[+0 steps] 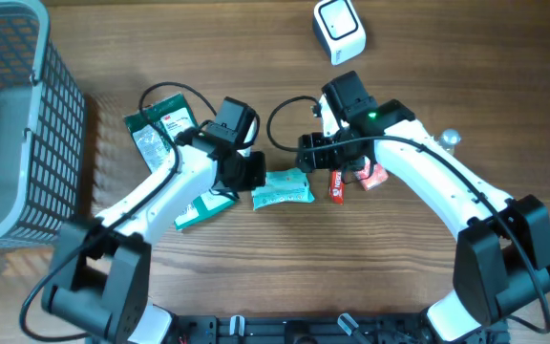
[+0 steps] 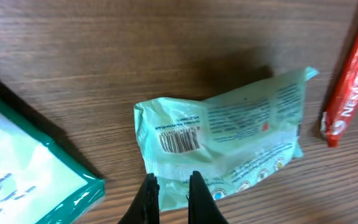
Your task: Scan the item barcode
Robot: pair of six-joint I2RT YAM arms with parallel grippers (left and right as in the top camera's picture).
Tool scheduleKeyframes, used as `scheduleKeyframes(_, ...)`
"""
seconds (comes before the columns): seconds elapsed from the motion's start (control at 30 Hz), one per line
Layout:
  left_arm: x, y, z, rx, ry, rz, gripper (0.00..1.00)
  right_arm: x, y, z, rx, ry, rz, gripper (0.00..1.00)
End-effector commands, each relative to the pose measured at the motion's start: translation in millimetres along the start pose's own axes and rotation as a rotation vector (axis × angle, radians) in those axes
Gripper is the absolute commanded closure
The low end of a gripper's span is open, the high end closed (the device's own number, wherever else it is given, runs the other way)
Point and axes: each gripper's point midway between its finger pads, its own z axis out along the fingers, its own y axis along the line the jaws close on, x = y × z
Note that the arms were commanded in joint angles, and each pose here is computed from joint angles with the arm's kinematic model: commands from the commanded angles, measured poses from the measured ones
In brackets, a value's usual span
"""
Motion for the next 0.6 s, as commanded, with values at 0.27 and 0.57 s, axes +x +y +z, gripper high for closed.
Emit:
scheduleKeyframes(0.27,6,-2,24,0.013,0.057,-0.026,0.96,10,-21,15,0.029,0.049,0.087,0.21)
scheduleKeyframes(0.57,23,15,59,-0.002,0.086,-0.037,0.95,28,-14,43,-0.093,0.078,0.112,0.21)
